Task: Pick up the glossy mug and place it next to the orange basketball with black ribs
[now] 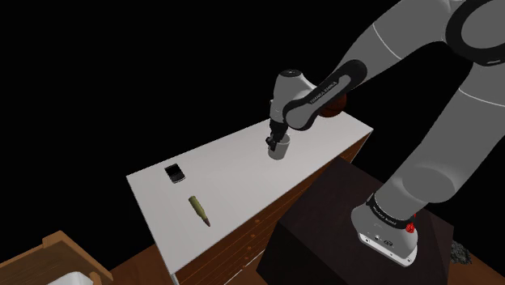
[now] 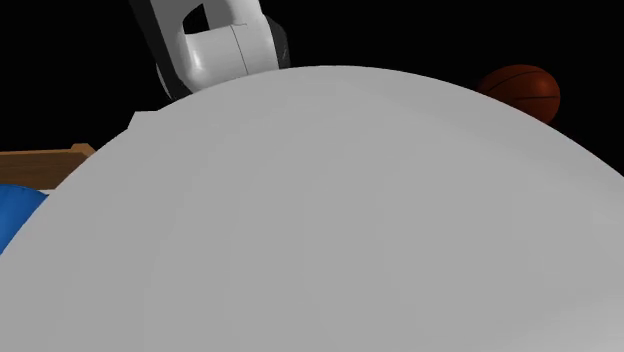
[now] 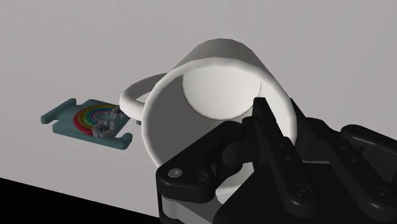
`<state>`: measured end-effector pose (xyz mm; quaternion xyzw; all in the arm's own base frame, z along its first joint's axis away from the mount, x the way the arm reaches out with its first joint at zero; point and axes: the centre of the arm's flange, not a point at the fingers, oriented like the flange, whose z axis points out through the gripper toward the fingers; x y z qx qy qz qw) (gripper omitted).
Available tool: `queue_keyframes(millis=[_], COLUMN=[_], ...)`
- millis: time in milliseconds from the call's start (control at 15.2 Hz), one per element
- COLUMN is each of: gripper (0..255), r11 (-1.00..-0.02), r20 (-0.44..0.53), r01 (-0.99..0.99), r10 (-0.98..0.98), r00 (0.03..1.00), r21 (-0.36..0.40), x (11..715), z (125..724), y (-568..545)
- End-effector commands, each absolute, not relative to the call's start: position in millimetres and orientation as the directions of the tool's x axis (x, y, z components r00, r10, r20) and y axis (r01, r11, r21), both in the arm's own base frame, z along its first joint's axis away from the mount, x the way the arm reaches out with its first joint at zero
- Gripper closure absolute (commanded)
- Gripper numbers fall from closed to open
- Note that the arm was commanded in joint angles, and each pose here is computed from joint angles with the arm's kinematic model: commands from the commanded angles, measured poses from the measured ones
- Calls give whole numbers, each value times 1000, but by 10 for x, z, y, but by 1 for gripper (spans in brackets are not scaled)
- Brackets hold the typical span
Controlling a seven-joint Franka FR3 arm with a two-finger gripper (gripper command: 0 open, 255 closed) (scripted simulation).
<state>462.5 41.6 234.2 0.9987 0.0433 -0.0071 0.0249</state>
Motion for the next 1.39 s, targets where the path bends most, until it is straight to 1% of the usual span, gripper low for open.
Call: queue_keyframes(millis=[0, 1320], gripper=[255, 255], r11=[-995, -995], r20=[-16, -16], r01=[87, 87], r10=[86, 86], r00=[996, 996], r21=[49, 49], x=[4621, 4621], z=[2445, 3500], y=[417, 417])
